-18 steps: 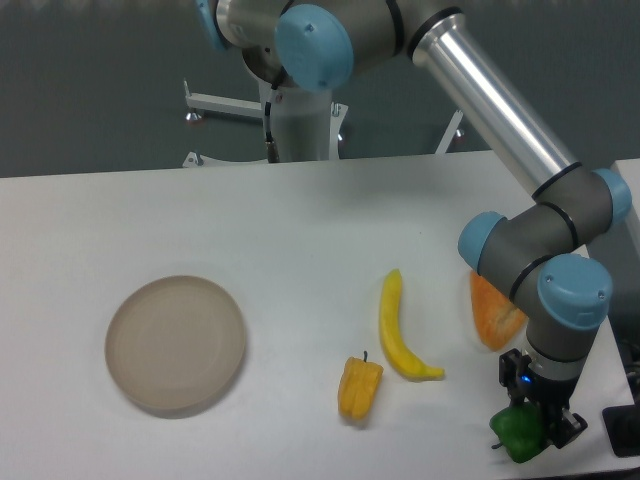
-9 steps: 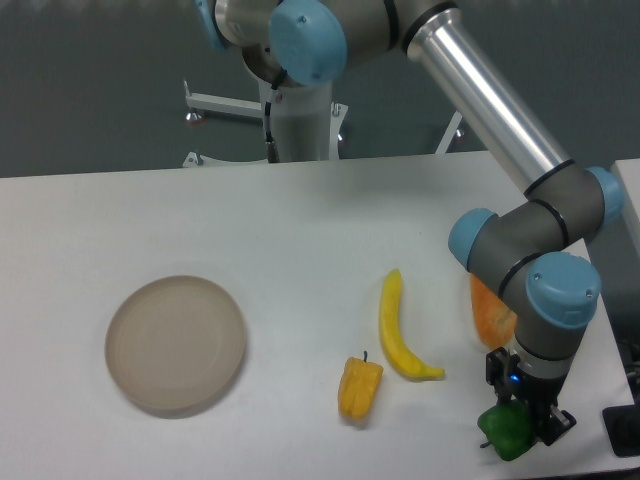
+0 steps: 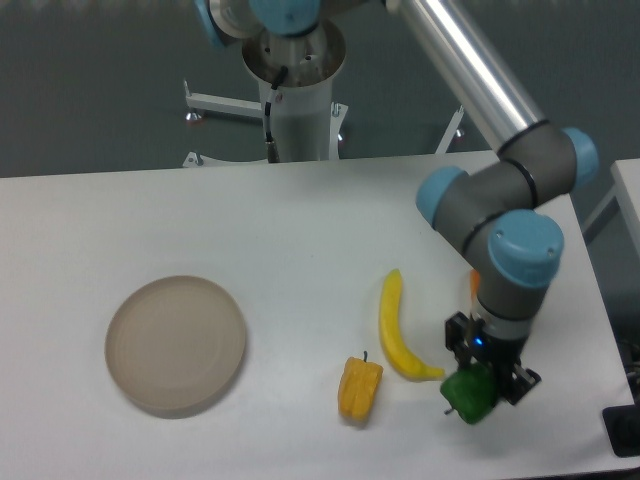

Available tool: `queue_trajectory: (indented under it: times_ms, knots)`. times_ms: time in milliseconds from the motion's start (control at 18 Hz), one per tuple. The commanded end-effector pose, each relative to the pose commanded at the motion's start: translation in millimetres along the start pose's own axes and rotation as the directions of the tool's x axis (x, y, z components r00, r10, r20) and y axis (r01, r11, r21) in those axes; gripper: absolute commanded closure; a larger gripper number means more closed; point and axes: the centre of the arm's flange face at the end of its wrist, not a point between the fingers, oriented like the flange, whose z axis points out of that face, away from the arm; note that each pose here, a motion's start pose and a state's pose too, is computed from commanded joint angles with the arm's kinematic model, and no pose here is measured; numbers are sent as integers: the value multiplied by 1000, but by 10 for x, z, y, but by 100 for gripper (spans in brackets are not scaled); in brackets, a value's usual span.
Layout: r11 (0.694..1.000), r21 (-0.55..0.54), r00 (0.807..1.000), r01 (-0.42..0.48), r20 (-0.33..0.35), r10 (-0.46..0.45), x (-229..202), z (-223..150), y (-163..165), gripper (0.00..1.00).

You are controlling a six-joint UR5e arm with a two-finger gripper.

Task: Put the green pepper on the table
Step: 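Lift the green pepper and carry it past the banana toward the plate, then lower the green pepper onto the table beside the banana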

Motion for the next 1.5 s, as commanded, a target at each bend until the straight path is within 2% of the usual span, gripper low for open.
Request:
queue_trajectory:
  times_ms: [111, 333, 556, 778, 889, 1056, 1222, 1389, 1500]
  knots:
    - [1000, -5, 1000, -15, -13, 15, 317, -178, -58, 70]
    - [999, -14, 998, -29, -63, 28, 1001, -291, -8, 70]
    - [999, -8, 997, -32, -67, 31, 1372, -474, -21, 70]
    - [1000, -15, 995, -2, -96, 0, 1778, -389, 7, 70]
    - [1000, -13, 995, 7, -104, -8, 1979, -276, -119, 70]
    - [999, 7, 995, 41, -86, -41, 2093, -148, -220, 70]
    - [991, 66, 985, 120, -133, -111, 2129, -65, -303, 69]
    - [985, 114, 979, 132, -167, -112, 2088, 21, -301, 70]
    - [985, 140, 979, 97, -191, -69, 2069, 155, -301, 70]
